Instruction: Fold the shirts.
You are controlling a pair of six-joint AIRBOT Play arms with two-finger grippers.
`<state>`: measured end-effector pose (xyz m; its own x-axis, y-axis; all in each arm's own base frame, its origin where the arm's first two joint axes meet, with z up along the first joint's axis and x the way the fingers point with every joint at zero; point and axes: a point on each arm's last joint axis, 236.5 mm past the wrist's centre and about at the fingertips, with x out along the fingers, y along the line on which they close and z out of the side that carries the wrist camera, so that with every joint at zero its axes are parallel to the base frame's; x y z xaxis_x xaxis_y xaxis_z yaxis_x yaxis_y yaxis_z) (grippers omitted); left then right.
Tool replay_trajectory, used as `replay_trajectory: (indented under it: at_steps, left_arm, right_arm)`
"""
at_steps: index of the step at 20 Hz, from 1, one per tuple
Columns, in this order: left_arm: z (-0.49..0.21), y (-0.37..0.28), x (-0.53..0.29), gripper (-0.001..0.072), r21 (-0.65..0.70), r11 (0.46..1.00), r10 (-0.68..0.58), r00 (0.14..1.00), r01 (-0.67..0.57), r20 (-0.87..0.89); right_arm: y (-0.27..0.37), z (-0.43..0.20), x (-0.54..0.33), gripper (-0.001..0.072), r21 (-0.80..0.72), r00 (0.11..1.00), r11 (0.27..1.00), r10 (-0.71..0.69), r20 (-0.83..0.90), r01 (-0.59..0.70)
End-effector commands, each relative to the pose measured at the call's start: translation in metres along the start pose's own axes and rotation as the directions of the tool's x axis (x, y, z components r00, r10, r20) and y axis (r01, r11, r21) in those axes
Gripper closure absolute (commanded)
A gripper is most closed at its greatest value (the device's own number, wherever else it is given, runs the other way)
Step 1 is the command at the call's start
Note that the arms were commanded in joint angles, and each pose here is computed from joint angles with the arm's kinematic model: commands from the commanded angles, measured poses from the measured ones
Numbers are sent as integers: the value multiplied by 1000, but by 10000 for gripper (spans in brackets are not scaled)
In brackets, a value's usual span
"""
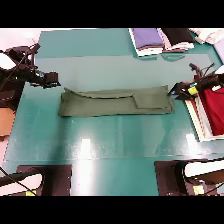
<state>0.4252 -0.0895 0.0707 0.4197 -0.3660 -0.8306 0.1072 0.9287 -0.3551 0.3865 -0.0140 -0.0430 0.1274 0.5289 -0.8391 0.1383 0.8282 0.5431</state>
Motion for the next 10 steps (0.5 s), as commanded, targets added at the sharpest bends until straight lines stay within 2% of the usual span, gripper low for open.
replay_trajectory:
  at_steps: [1, 3, 4, 6, 8, 9, 10]
  left_arm:
    - [-3, -23, 4, 685, 28, 999, -38, 999, 38, -9]
    - [-5, -40, 10, 685, 56, 997, -55, 998, 56, -10]
    - [-6, -49, 12, 685, 72, 995, -65, 998, 65, -8]
    - [-7, -67, 16, 685, 65, 994, -83, 997, 83, -2]
    - [-3, -87, 20, 686, 95, 990, -105, 994, 102, 32]
    - [1, -101, 22, 686, 120, 986, -122, 991, 114, 58]
    - [3, -114, 26, 687, 141, 982, -138, 987, 126, 78]
  right_arm:
    - [7, -13, 37, 16, 54, 991, 991, 127, -45, -124]
    - [8, -13, 56, 19, 59, 989, 990, 130, -68, -126]
    - [12, -11, 63, 51, 45, 989, 991, 126, -74, -123]
    - [20, -3, 65, 308, -26, 992, 993, 112, -55, -113]
    - [32, 9, 59, 645, -81, 993, 991, 108, -37, -111]
    - [41, 14, 51, 690, -105, 992, 987, 119, -37, -123]
    - [52, 17, 43, 690, -140, 991, 981, 126, -47, -131]
